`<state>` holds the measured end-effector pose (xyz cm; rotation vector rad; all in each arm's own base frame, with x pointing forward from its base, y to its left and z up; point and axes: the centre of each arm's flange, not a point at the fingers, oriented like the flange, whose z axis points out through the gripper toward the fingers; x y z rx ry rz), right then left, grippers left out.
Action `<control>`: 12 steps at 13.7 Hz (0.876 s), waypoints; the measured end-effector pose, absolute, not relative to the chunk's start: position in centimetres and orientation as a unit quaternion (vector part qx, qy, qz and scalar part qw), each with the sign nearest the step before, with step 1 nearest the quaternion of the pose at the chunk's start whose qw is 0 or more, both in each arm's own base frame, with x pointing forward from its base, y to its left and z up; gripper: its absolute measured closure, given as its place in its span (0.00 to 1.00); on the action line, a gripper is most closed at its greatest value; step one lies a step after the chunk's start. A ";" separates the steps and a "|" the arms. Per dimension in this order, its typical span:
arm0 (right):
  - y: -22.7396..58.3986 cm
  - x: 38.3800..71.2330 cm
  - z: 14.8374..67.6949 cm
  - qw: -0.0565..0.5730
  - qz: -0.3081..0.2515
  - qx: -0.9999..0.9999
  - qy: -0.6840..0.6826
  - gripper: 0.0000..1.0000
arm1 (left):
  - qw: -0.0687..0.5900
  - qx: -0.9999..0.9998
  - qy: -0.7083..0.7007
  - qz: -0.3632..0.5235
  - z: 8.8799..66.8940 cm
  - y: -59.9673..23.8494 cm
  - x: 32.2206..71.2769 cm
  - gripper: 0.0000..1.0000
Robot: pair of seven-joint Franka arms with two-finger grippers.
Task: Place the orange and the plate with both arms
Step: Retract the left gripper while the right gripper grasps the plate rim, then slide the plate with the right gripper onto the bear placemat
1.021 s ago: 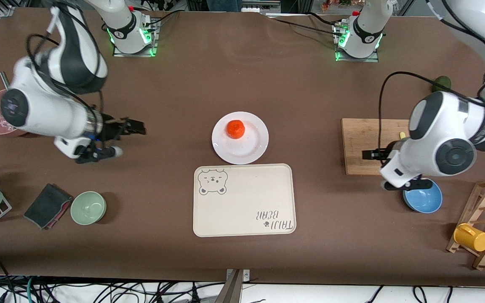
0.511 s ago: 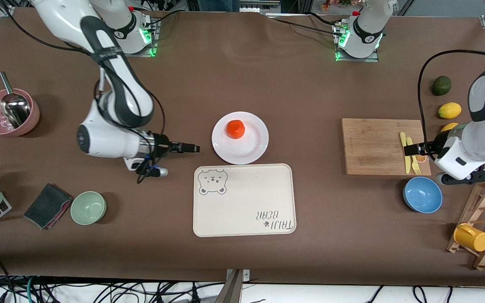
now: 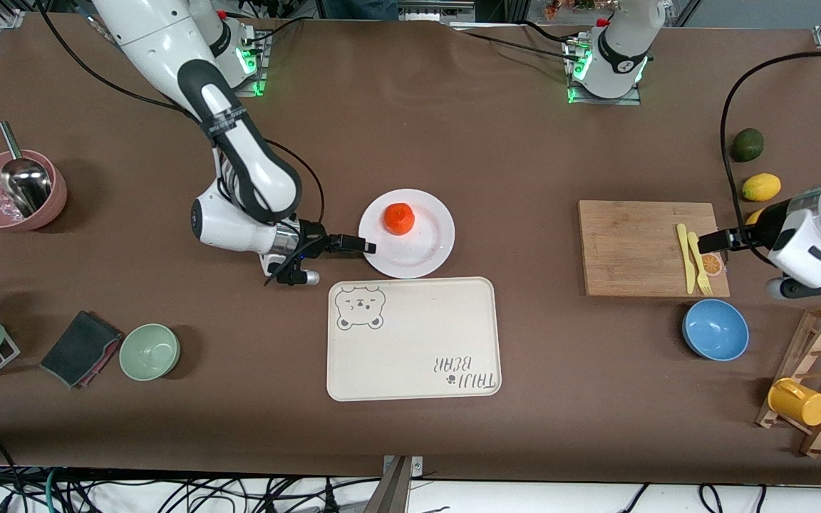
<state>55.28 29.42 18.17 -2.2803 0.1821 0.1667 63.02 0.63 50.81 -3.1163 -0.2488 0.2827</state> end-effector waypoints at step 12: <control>29.5 51.8 11.3 0.442 0.060 -0.892 -0.073 0.72 | 0.009 -0.999 -0.040 0.013 61.3 -1.4 55.9 0.00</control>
